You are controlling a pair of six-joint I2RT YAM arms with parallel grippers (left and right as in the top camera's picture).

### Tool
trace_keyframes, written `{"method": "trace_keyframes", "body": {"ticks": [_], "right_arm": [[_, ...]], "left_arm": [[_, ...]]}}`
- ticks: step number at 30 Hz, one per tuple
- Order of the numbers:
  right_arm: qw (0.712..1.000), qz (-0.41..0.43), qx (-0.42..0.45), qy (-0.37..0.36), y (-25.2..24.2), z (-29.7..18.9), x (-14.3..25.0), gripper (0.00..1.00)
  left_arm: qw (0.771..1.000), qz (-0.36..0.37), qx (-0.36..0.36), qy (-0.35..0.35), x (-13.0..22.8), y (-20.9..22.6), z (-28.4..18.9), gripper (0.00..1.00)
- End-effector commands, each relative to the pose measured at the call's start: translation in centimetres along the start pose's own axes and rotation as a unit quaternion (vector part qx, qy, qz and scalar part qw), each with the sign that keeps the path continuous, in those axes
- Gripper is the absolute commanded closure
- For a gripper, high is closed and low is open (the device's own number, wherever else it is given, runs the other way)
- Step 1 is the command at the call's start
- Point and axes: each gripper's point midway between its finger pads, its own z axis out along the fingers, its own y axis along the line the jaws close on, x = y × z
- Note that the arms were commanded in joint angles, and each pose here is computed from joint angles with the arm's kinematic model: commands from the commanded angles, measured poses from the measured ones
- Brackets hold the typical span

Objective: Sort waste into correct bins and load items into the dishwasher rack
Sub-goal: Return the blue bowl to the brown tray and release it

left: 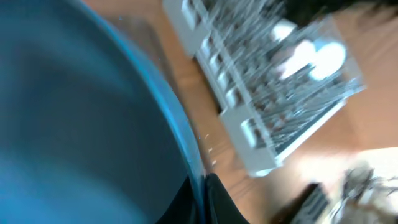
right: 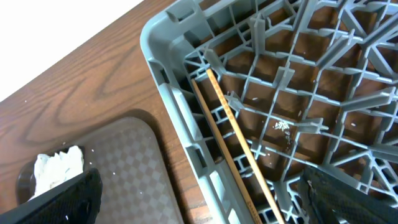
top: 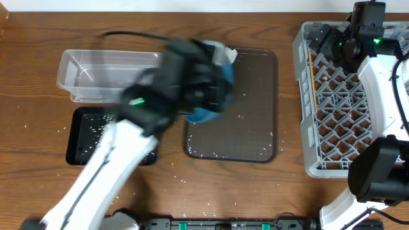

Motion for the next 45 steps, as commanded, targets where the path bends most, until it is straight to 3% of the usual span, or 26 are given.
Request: {"method": "trace_keyframes", "body": {"ticks": [1,5,10,35,45], "right_arm": [[1.0,0.009,0.003,-0.001,-0.4,0.0,-0.2,0.01],[1.0,0.009,0.003,-0.001,-0.4,0.0,-0.2,0.01],[1.0,0.009,0.003,-0.001,-0.4,0.0,-0.2,0.01],[1.0,0.009,0.003,-0.001,-0.4,0.0,-0.2,0.01],[1.0,0.009,0.003,-0.001,-0.4,0.0,-0.2,0.01]], "left_arm": [[0.997,0.017,-0.076,0.029,1.5,1.4,4.9,0.94],[0.99,0.032,-0.087,0.104,5.5,1.2,10.1,0.94],[0.983,0.044,-0.093,0.154,8.7,1.1,13.3,0.94],[0.972,0.039,-0.114,0.203,12.1,2.9,15.4,0.92],[0.977,0.043,-0.074,0.196,11.9,1.0,16.0,0.91]]}}
